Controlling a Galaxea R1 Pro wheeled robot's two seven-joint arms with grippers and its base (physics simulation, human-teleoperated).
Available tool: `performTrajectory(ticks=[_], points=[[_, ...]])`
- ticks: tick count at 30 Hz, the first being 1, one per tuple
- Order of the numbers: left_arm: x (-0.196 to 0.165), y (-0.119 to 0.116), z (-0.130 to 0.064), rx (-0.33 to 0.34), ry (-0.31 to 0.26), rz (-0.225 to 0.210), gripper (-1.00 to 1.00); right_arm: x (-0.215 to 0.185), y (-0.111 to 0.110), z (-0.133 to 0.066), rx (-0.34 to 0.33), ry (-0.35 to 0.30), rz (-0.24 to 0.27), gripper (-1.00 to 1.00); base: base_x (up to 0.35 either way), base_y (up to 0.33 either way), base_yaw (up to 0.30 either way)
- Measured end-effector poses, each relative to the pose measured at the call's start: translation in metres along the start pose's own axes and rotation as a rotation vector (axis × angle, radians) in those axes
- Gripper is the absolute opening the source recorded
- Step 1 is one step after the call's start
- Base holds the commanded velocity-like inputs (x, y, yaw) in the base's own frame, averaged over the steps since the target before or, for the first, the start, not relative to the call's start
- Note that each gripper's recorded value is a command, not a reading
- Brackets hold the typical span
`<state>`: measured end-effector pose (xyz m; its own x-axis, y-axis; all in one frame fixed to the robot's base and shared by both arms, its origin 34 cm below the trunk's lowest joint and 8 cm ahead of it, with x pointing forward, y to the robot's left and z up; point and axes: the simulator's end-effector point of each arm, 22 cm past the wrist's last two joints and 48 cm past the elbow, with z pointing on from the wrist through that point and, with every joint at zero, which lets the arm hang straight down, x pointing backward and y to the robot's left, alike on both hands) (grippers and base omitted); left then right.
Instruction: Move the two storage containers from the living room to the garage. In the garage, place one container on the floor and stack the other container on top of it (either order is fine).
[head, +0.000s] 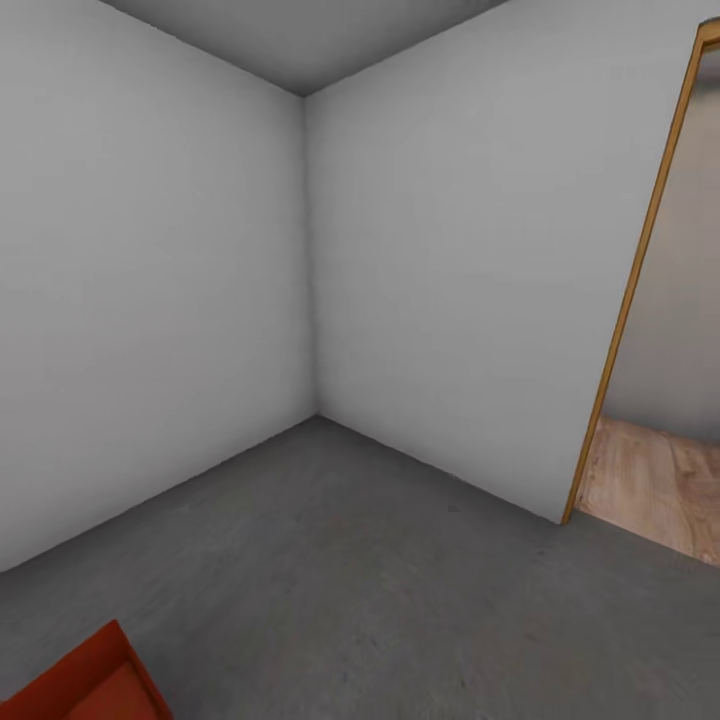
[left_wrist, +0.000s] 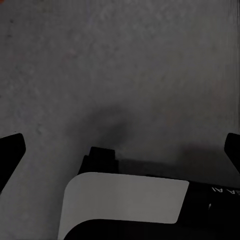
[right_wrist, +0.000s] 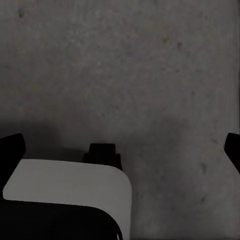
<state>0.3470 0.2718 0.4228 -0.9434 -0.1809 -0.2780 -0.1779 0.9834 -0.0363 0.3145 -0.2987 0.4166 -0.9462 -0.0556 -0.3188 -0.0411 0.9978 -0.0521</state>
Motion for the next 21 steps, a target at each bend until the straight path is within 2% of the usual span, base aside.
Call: performTrajectory(ticks=[21], points=[[0.0090, 0.0050, -0.0001, -0.013, 0.012, -0.002, 1.00, 0.0007, -0.0016, -0.0001, 0.003, 0.001, 0.005, 1.00, 0.000, 0.000, -0.300]])
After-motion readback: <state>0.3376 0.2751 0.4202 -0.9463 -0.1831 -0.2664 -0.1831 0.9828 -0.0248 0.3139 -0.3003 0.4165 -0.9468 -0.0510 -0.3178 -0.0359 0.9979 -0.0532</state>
